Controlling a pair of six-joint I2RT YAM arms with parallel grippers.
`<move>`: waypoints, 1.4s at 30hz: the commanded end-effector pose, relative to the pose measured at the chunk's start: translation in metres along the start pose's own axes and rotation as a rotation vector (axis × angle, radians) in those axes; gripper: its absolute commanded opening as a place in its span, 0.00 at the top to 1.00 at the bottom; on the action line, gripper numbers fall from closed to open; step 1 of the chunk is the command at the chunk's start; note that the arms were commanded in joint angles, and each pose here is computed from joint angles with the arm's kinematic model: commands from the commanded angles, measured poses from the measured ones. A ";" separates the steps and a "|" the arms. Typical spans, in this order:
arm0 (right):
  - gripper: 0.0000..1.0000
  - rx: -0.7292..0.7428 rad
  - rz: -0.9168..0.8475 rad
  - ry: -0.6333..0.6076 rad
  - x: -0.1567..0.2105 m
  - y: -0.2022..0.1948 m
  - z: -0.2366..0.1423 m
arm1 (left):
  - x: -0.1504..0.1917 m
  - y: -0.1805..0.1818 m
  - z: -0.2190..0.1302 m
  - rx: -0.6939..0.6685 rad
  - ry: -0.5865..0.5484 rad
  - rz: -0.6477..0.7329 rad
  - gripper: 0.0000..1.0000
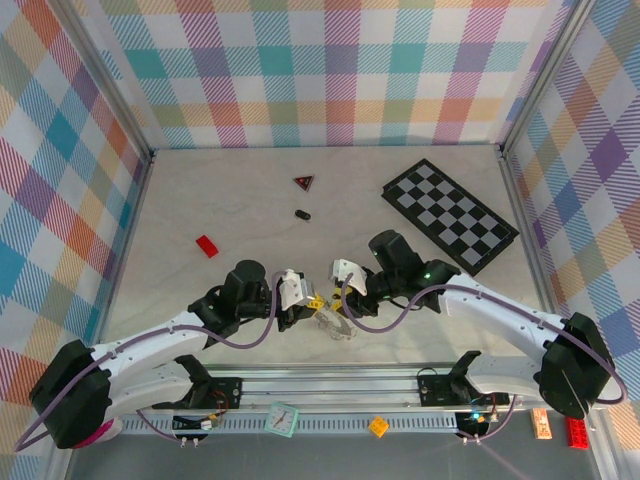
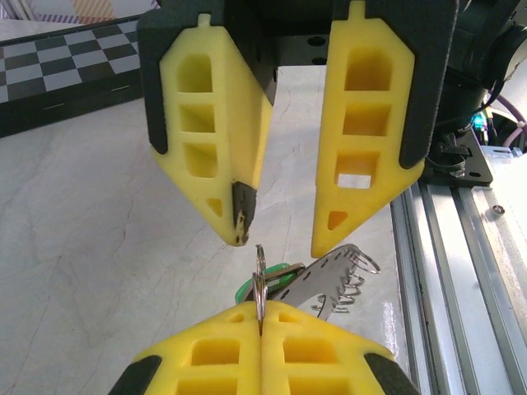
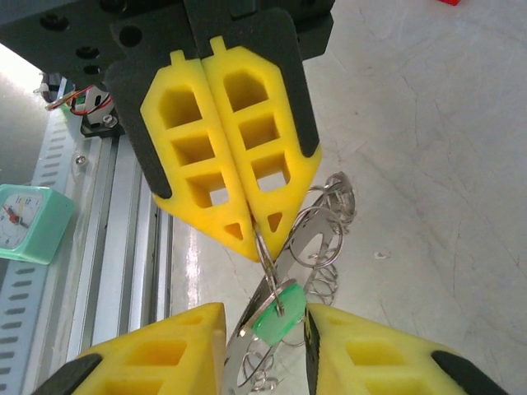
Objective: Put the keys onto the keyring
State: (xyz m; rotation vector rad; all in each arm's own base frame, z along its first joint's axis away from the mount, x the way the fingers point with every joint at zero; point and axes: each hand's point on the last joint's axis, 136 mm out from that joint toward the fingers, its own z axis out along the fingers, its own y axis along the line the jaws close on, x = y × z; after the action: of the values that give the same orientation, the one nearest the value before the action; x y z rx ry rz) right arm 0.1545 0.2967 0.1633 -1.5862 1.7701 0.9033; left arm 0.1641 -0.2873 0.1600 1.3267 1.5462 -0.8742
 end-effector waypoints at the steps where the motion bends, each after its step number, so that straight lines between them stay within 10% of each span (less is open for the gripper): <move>1: 0.70 0.005 -0.014 -0.018 -0.006 -0.003 0.001 | -0.016 -0.004 -0.002 0.015 -0.063 0.030 1.00; 15: 0.69 0.030 -0.042 -0.035 -0.011 -0.008 0.000 | -0.017 -0.007 -0.003 0.028 -0.068 0.032 1.00; 30: 1.00 -0.022 -0.039 -0.028 -0.010 0.001 0.002 | -0.019 -0.007 -0.002 0.031 -0.075 0.039 1.00; 42: 1.00 -0.009 0.023 0.021 0.013 -0.008 0.018 | -0.025 -0.007 -0.005 0.014 -0.112 0.058 1.00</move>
State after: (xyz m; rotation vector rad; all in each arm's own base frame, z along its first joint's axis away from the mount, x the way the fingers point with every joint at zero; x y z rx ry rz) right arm 0.1627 0.3011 0.1488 -1.5935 1.7941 0.8772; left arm 0.1642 -0.2864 0.1609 1.3178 1.5308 -0.8673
